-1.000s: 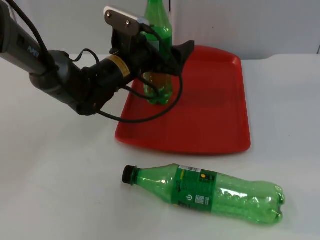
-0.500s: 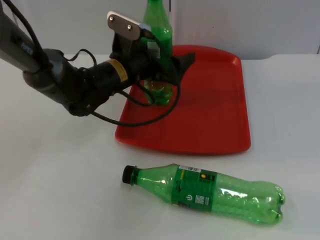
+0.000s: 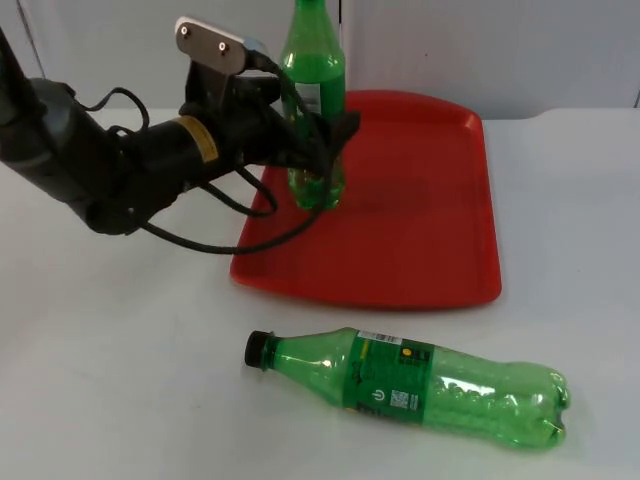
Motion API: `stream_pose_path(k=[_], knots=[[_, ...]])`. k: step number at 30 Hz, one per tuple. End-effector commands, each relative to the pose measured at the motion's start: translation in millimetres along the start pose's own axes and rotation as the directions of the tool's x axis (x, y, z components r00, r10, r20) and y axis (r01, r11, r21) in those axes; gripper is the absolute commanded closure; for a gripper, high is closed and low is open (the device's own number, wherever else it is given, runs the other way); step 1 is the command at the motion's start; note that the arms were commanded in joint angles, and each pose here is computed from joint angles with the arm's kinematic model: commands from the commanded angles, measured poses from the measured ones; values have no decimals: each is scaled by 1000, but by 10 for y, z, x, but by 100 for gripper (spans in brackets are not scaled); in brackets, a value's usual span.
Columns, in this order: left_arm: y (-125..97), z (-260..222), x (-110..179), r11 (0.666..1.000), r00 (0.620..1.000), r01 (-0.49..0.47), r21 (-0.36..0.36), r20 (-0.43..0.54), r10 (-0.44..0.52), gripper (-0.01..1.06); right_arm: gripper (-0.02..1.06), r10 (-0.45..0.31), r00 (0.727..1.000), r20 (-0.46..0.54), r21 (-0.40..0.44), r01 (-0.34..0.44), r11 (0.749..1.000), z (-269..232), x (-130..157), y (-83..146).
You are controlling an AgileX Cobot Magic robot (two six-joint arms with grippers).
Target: Place the bottle upright on the tray.
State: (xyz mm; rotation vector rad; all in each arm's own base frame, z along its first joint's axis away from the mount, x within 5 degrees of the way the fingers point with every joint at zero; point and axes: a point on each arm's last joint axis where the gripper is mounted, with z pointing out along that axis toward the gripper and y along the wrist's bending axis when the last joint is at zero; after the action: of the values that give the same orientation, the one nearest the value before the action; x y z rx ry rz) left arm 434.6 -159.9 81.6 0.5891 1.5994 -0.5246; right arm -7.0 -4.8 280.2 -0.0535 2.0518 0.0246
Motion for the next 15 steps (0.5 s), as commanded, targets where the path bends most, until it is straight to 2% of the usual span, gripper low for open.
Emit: stream_pose_path(k=[1, 12, 15], knots=[[-60, -122, -97, 1000, 1000, -1, 21, -10, 1, 0, -1, 0, 1000, 6, 1, 0, 1000, 0, 2, 5], [-219, -509, -229, 999, 998, 28, 20, -63, -27, 0, -1, 0, 1000, 6, 1, 0, 1000, 0, 2, 5], [-264, -672, -398, 1000, 997, 29, -4, -67, -30, 0, -1, 0, 1000, 6, 1, 0, 1000, 0, 2, 5]])
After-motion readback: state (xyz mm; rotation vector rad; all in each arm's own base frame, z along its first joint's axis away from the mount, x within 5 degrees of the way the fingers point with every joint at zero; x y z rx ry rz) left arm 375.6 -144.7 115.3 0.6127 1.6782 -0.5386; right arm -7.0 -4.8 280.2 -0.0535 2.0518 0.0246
